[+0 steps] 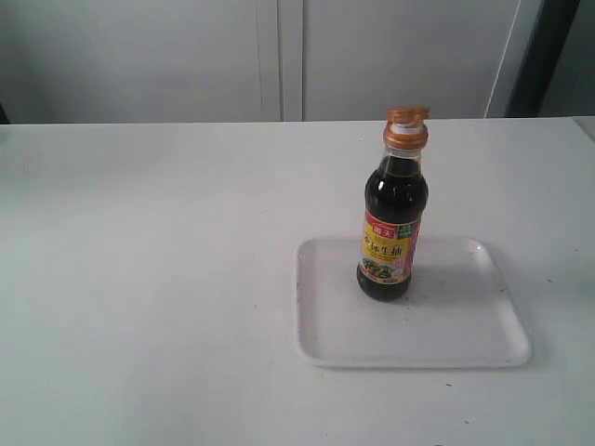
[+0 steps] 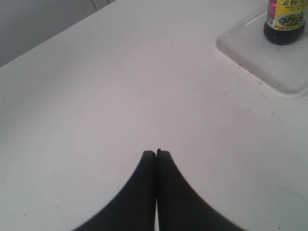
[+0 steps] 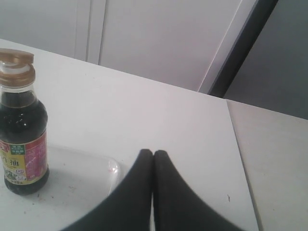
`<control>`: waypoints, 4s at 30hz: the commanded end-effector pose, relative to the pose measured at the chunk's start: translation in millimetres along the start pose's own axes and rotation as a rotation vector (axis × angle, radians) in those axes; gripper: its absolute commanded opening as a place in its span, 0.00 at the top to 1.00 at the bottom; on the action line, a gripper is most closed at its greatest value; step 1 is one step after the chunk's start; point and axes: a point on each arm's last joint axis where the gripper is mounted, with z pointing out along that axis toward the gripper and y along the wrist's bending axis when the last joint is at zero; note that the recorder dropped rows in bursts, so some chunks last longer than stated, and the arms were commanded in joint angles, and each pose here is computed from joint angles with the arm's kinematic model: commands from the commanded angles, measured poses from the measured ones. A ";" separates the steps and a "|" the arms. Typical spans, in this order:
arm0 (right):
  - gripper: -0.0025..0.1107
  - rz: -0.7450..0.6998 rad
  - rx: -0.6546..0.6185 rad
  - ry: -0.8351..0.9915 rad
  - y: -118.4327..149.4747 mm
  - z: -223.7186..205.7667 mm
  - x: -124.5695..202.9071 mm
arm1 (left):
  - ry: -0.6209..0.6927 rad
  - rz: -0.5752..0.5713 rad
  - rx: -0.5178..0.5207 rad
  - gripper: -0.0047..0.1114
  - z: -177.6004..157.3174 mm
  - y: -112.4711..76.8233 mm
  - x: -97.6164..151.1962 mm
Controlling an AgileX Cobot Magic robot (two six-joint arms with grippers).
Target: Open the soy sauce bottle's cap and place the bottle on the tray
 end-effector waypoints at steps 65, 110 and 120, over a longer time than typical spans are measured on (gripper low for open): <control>0.98 0.008 0.010 0.002 -0.8 -0.7 1.5 | -0.115 -0.255 -0.327 0.96 7.8 -1.2 97.7; 0.98 0.008 0.010 0.001 -0.8 -0.7 1.5 | -0.092 -0.378 -0.398 0.96 15.9 -12.1 136.0; 0.98 0.008 0.010 0.001 -0.8 -0.7 1.5 | -0.092 -0.378 -0.398 0.96 15.9 -12.1 136.0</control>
